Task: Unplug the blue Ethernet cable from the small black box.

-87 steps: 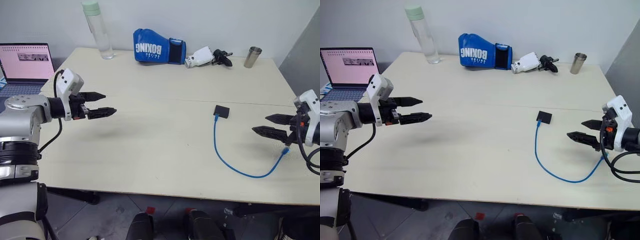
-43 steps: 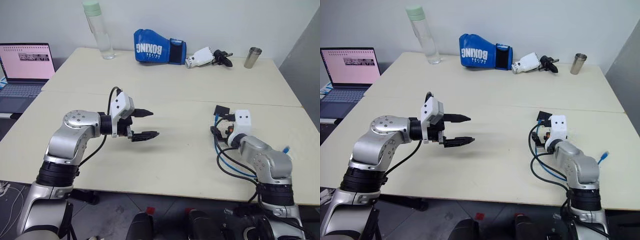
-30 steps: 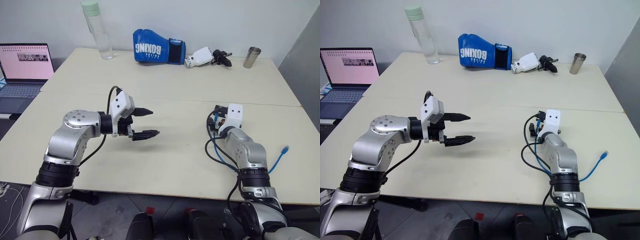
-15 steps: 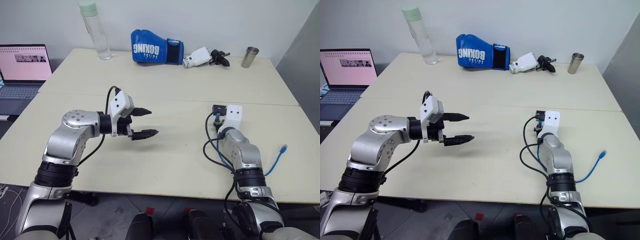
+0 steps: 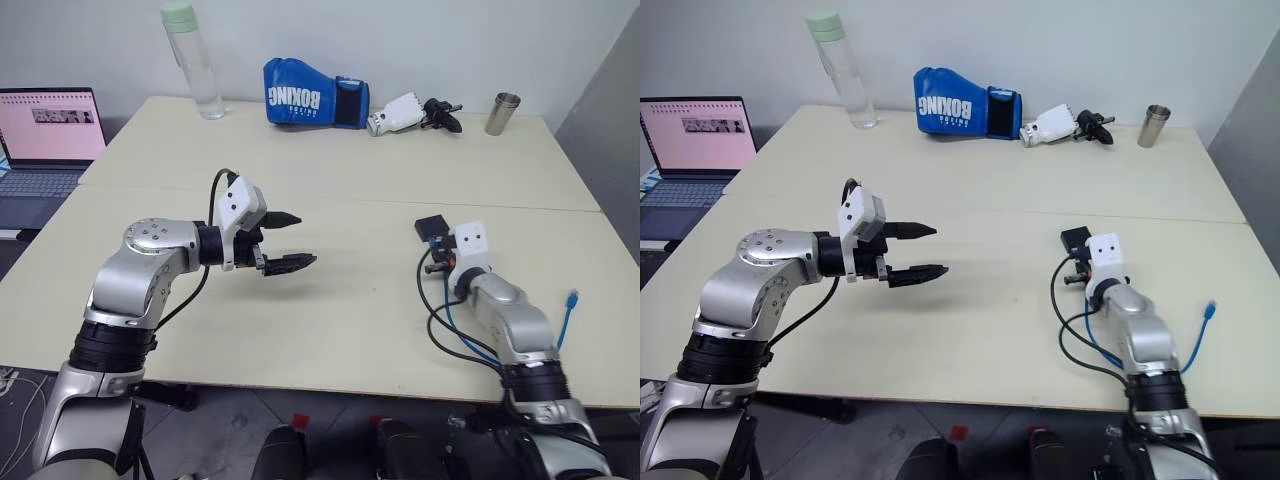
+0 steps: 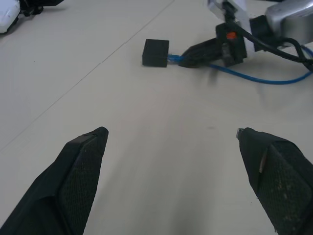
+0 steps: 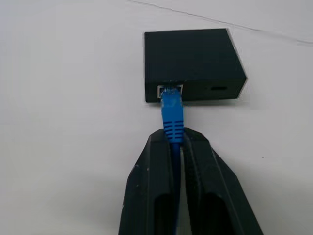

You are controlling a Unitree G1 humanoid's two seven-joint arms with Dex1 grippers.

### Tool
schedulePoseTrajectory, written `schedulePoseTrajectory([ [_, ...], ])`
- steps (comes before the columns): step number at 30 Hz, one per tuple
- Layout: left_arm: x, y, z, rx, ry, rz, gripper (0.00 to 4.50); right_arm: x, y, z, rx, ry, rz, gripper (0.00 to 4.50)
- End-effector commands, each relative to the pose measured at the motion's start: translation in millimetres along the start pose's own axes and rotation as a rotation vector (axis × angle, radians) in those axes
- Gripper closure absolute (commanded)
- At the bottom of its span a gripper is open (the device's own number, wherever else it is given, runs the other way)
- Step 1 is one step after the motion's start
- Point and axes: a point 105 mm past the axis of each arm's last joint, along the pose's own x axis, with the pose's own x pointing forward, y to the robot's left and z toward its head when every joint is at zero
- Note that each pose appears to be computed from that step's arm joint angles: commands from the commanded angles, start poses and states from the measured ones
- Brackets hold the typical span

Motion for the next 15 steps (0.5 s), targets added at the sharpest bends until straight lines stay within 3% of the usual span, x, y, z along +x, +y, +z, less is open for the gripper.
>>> schedulePoseTrajectory([
  [1,-2.5,6.9,32.9,-0.044,-0.106,-0.016,0.00,-19.4,-2.2,72.1,-0.396,-0.225,0.144,4.45],
  [7,19.2,-2.7,55.8,-0.153,-0.218,-0.135,0.00,-21.5,-3.4,88.8,-0.935,-0.363,0.248,4.45],
  [15,45.3,-8.4,66.7,-0.136,-0.250,-0.212,0.00,-19.5,22.1,111.5,-1.194,-0.619,0.272,4.45],
])
